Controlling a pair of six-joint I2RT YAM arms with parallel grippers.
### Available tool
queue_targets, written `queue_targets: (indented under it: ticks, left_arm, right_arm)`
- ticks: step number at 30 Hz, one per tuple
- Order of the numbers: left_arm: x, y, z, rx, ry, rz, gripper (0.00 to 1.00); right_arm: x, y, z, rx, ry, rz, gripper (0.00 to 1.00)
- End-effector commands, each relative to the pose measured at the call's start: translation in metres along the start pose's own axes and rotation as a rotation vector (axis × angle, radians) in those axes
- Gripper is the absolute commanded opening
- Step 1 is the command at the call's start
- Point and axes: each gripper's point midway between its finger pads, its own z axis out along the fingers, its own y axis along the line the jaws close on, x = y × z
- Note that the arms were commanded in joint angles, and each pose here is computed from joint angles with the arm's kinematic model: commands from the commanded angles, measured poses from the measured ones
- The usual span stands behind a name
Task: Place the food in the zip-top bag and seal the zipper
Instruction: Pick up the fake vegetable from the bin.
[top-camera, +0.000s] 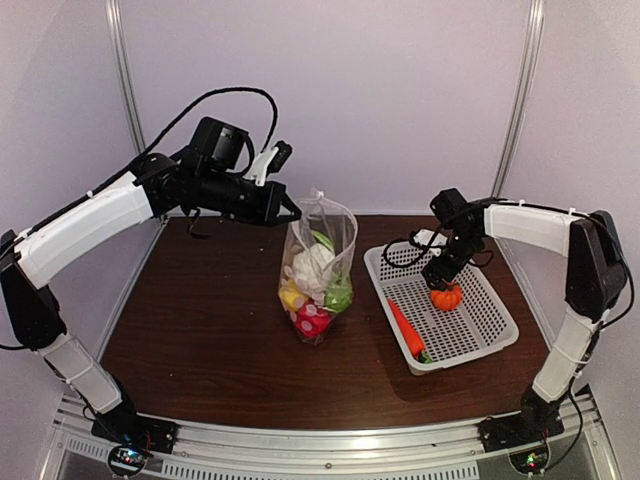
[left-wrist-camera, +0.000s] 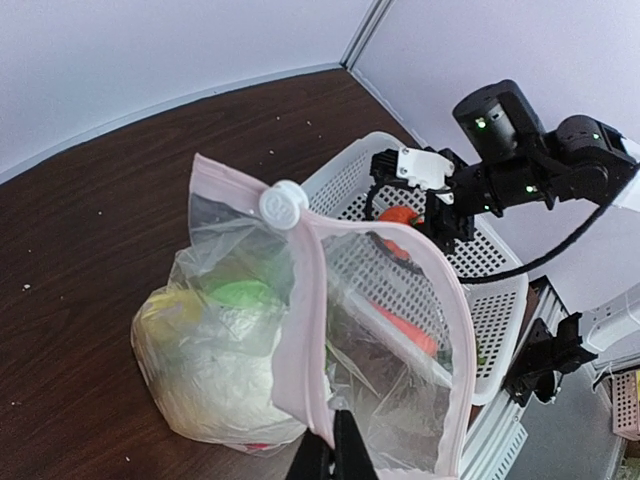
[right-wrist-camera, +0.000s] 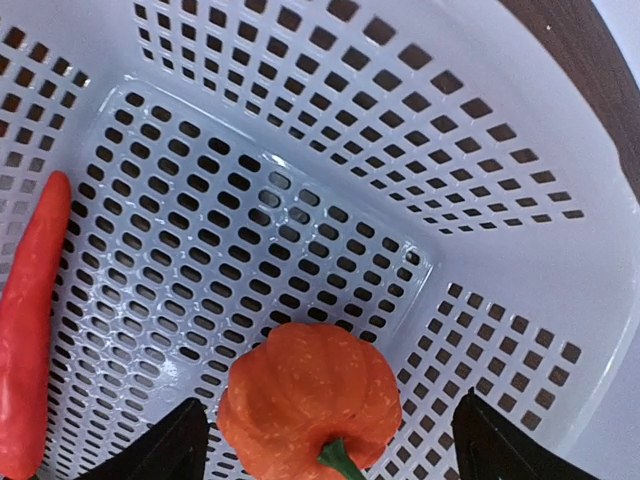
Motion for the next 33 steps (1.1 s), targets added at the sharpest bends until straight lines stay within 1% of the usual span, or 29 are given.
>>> queue_targets:
  ticks: [1, 8, 9, 12, 14, 16, 19, 21, 24, 26, 30, 33]
  left_arm:
    - [-0.019, -0.014, -0.012, 0.067, -0.069, 0.036, 0.00]
    - [-0.010, -0.009, -0.006, 0.053, -0.044, 0.056, 0.00]
    - [-0.009, -0.009, -0.006, 0.054, -0.042, 0.058, 0.00]
    - [-0.006, -0.010, -0.005, 0.069, -0.038, 0.060, 0.00]
    - [-0.006, -0.010, -0.004, 0.069, -0.041, 0.061, 0.00]
    - [-0.006, -0.010, -0.003, 0.071, -0.040, 0.060, 0.00]
    - [-0.008, -0.012, 0.000, 0.084, -0.039, 0.058, 0.00]
    - [-0.010, -0.016, 0.003, 0.106, -0.041, 0.053, 0.00]
    - [-0.015, -0.021, 0.006, 0.137, -0.051, 0.045, 0.00]
    - [-0.016, -0.021, 0.010, 0.137, -0.049, 0.035, 0.00]
    - [-0.015, -0.021, 0.016, 0.147, -0.035, 0.014, 0.00]
    - [-0.017, -0.022, 0.015, 0.150, -0.040, 0.007, 0.00]
  right_arm:
    - [0.016, -0.011, 0.017, 0.006, 0.093, 0.032, 0.86]
    - [0.041, -0.003, 0.044, -0.046, 0.207, 0.046, 0.84]
    - [0.043, -0.002, 0.047, -0.055, 0.218, 0.052, 0.82]
    - [0.043, 0.000, 0.046, -0.065, 0.216, 0.075, 0.68]
    - [0.038, 0.003, 0.034, -0.087, 0.185, 0.085, 0.59]
    - [0.029, 0.002, 0.011, -0.096, 0.125, 0.092, 0.56]
    - [0.001, 0.010, -0.047, -0.179, -0.046, 0.080, 0.54]
    - [-0.025, 0.024, -0.097, -0.282, -0.217, 0.057, 0.54]
    - [-0.064, 0.044, -0.177, -0.424, -0.522, 0.009, 0.54]
    - [-0.085, 0.055, -0.216, -0.499, -0.670, -0.013, 0.54]
    - [-0.122, 0.080, -0.271, -0.671, -0.873, -0.049, 0.54]
    - [-0.143, 0.105, -0.297, -0.775, -0.953, -0.088, 0.54]
